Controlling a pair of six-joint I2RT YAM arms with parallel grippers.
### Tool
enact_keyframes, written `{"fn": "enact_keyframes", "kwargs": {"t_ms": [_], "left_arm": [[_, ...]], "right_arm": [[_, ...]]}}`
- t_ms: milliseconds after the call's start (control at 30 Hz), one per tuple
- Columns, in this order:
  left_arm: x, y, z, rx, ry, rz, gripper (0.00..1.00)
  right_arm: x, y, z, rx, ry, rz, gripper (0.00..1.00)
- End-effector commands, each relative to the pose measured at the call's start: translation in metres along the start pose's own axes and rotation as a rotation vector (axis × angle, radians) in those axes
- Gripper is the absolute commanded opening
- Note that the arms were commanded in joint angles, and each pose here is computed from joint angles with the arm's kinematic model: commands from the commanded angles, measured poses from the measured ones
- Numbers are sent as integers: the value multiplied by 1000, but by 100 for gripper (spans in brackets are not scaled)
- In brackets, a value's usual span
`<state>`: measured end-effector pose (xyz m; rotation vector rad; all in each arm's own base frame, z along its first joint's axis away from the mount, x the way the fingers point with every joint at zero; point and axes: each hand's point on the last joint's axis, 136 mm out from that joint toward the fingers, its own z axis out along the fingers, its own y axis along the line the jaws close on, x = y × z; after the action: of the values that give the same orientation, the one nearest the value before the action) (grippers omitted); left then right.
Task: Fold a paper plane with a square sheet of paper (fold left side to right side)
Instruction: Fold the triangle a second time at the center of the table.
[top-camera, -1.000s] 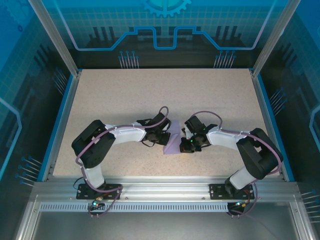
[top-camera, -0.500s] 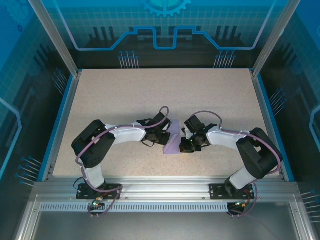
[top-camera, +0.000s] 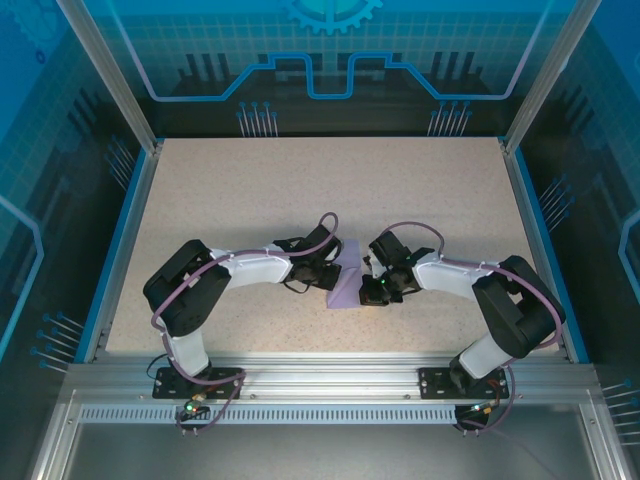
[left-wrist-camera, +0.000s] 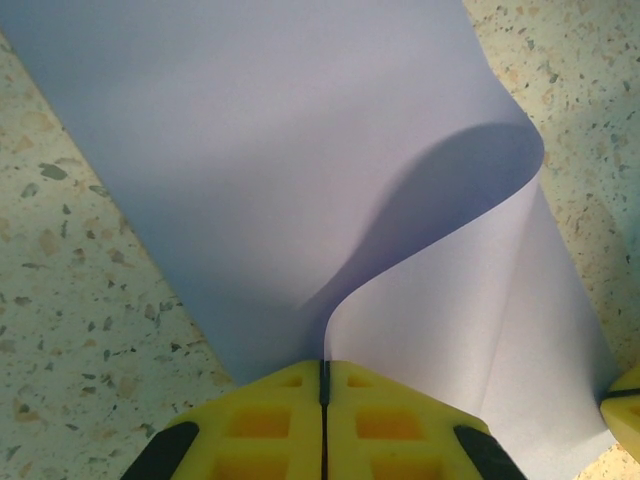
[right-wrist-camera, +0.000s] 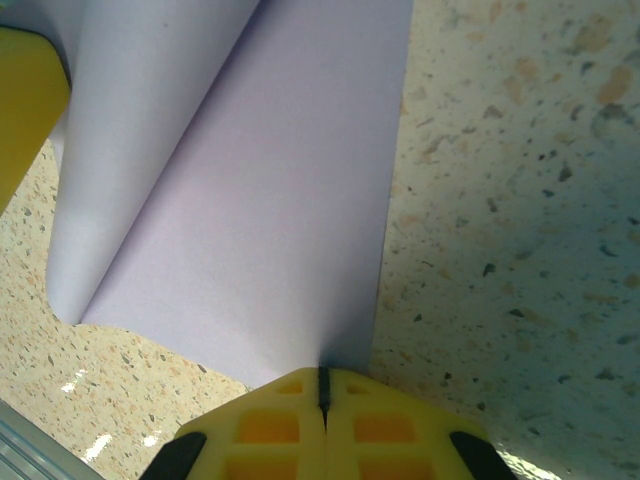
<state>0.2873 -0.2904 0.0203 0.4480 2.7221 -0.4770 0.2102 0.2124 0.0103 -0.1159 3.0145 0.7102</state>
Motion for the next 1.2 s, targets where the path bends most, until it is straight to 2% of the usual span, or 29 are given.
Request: {"fn": "enact_keyframes", "kwargs": {"t_ms": [0,567,767,967,1167], "left_arm": [[0,5,2,-11,3,13,8],[11,8,14,-12,61,19,8],[13,7,15,-8,71,24,8],[13,5,15,-4,72,25,8],[14,4,16,-2,75,29,8]], "right_arm": [[14,-25,5,90,60,42,2],[11,-21,3,72,48,38,3],[-7,1,-12,-87,-48,28,3],[-36,20,-38,-284,-202,70,3],[-69,38,-44,-381,-291,108,2]]}}
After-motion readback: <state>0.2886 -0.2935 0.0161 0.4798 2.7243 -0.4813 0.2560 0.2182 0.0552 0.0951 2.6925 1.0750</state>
